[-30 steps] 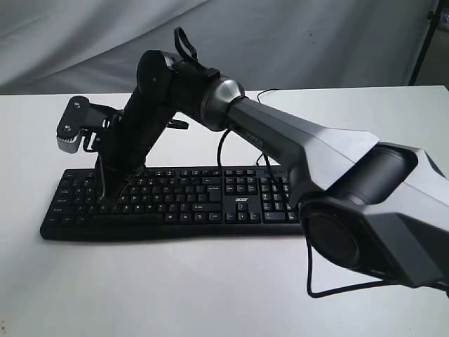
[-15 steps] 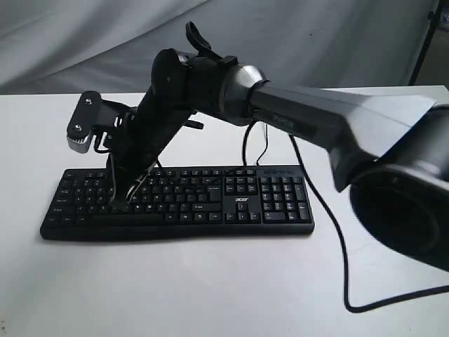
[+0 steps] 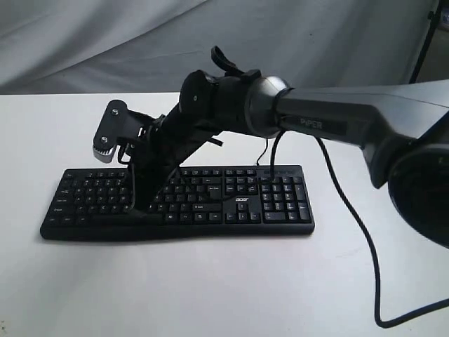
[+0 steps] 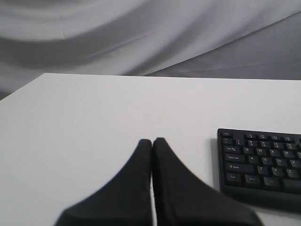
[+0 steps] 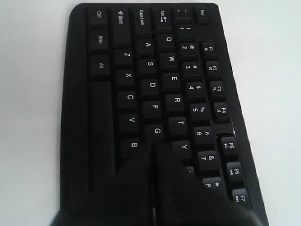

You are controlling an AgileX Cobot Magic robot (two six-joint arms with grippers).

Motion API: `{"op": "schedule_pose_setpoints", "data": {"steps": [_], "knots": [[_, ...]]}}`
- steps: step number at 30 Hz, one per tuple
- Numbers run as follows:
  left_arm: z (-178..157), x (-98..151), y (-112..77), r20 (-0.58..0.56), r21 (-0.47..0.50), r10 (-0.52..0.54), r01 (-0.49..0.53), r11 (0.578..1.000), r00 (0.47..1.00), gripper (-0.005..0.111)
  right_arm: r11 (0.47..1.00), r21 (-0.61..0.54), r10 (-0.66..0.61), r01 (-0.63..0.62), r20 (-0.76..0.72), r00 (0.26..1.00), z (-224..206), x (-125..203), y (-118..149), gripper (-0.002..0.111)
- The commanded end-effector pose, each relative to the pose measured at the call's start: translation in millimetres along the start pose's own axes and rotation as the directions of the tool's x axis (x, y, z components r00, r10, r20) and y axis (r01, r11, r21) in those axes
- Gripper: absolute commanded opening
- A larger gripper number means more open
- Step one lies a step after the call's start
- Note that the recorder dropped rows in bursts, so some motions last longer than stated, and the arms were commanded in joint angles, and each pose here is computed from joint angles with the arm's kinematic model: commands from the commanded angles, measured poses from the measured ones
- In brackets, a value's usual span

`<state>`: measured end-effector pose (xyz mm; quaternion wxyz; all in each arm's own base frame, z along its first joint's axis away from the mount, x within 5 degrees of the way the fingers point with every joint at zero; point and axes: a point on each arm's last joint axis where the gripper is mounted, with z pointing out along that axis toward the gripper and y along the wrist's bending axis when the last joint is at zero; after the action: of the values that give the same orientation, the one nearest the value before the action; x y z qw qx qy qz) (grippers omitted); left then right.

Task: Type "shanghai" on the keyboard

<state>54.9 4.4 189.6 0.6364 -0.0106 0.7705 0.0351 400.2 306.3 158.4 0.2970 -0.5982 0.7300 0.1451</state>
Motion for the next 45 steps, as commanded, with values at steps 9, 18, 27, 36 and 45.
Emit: {"op": "schedule_pose_setpoints", "data": {"steps": [9, 18, 27, 36, 45], "knots": [[0.1, 0.5, 0.0, 0.010, -0.002, -0.003, 0.003, 1.000, 1.000, 0.001, 1.000, 0.009, 0.029, -0.029, 0.029, 0.999, 11.6, 8.6, -4.6, 0.000], [0.1, 0.5, 0.0, 0.010, -0.002, -0.003, 0.003, 1.000, 1.000, 0.001, 0.999, 0.021, 0.037, -0.038, 0.033, 0.999, 15.1, 10.2, -5.6, 0.000], [0.1, 0.5, 0.0, 0.010, -0.002, -0.003, 0.003, 1.000, 1.000, 0.001, 0.998, 0.032, 0.053, -0.054, 0.034, 0.998, 23.6, 14.4, -5.8, 0.000], [0.1, 0.5, 0.0, 0.010, -0.002, -0.003, 0.003, 1.000, 1.000, 0.001, 0.997, 0.047, 0.061, -0.063, 0.038, 0.997, 30.1, 16.4, -5.4, 0.000], [0.1, 0.5, 0.0, 0.010, -0.002, -0.003, 0.003, 1.000, 1.000, 0.001, 0.997, 0.049, 0.057, -0.059, 0.040, 0.998, 32.0, 15.5, -3.8, 0.000]]}}
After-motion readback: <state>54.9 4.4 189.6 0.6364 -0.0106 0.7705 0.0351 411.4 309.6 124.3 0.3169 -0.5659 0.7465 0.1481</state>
